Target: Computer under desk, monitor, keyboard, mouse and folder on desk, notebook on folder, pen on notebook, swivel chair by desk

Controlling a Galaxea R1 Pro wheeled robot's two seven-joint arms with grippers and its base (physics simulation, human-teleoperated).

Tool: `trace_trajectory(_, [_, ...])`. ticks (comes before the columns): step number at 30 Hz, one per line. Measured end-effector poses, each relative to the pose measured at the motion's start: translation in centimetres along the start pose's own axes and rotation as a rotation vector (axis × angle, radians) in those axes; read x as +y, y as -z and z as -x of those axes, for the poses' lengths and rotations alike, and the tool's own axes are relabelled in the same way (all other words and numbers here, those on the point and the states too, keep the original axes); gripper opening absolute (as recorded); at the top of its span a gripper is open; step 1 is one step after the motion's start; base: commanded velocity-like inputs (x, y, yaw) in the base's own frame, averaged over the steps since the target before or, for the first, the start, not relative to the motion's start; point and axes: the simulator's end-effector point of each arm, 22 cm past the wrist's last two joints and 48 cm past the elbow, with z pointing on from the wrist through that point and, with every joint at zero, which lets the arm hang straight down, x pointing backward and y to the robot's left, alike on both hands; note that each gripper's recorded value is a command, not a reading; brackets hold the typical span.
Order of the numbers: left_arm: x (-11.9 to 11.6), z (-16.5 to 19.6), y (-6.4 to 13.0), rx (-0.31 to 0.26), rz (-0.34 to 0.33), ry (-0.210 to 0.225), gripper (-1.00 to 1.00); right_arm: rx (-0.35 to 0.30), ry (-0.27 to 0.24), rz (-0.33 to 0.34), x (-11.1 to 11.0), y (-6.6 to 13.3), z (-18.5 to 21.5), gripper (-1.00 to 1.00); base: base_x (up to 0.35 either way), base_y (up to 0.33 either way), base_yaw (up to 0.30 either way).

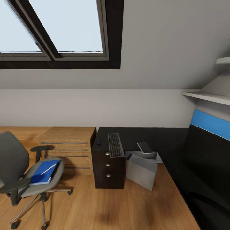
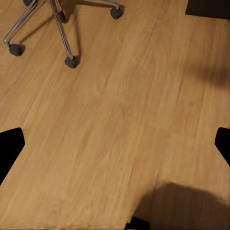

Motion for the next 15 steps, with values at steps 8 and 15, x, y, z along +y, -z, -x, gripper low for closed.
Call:
trace_trajectory(8, [-0.05, -0.01, 0.02, 0.000, 0.000, 0.002, 1.00, 0.022, 0.005, -0.002, -0.08, 0.00, -0.49, 1.00, -0.340, -0.002, 0.000])
trace_trajectory(15, [-0.18, -0.08, 0.05, 0.003, 0.000, 0.004, 1.00, 0.025, 0.004, -0.006, -0.23, -0.04, -0.55, 1.00, -0.340, 0.000, 0.000])
